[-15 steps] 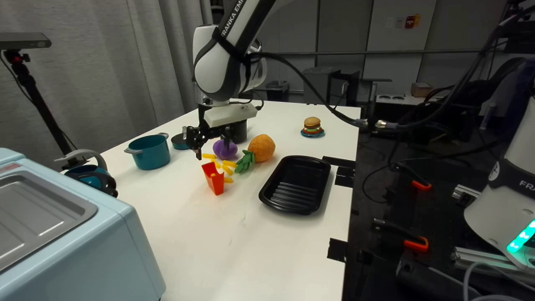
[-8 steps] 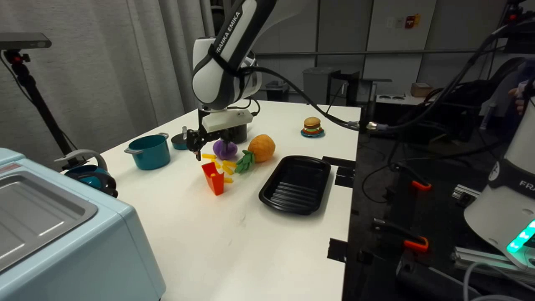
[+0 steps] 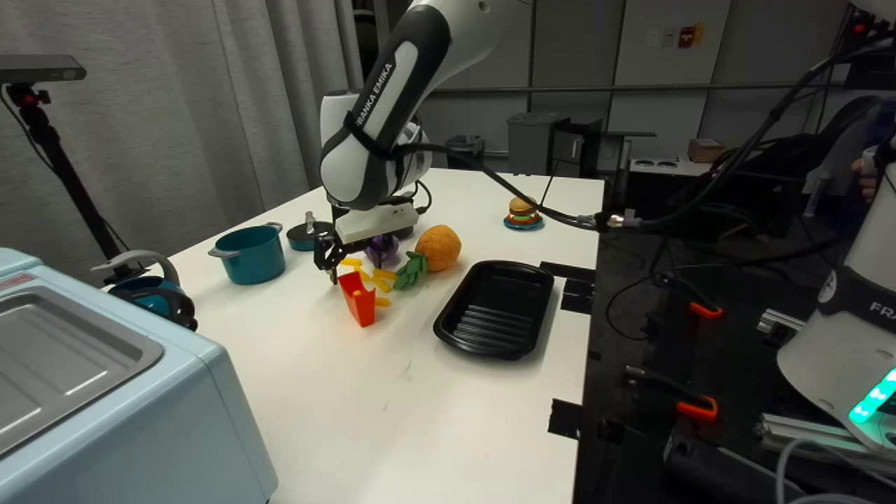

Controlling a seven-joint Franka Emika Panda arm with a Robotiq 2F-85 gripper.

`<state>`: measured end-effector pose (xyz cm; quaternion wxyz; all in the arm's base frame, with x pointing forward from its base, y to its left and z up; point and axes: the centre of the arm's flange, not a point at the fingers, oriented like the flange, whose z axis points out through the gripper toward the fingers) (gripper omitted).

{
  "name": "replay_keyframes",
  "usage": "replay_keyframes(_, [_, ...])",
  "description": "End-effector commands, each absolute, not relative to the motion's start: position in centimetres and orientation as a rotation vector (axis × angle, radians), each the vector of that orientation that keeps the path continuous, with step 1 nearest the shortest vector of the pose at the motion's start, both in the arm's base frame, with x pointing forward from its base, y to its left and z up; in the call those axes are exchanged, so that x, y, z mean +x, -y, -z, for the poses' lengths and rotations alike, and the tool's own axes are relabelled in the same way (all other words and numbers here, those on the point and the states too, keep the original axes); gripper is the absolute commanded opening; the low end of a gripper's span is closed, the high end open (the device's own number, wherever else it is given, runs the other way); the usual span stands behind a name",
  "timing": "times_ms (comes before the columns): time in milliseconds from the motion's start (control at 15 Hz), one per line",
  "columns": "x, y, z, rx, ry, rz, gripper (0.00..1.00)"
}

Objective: Pick the potato chip and put it in the bag

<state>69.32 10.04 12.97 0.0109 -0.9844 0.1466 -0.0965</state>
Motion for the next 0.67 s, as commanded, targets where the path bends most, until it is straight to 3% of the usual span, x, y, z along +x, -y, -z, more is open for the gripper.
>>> replay_keyframes(0, [70.3,-11.0,-11.7,-3.076,-0.497,0.308,0.75])
replay_keyframes(133, [70.2,-11.1,-11.9,-3.077,-0.493,0.314,0.66])
replay_keyframes(600, [70.2,-12.3,-12.5,-3.074,-0.458,0.338,0.12])
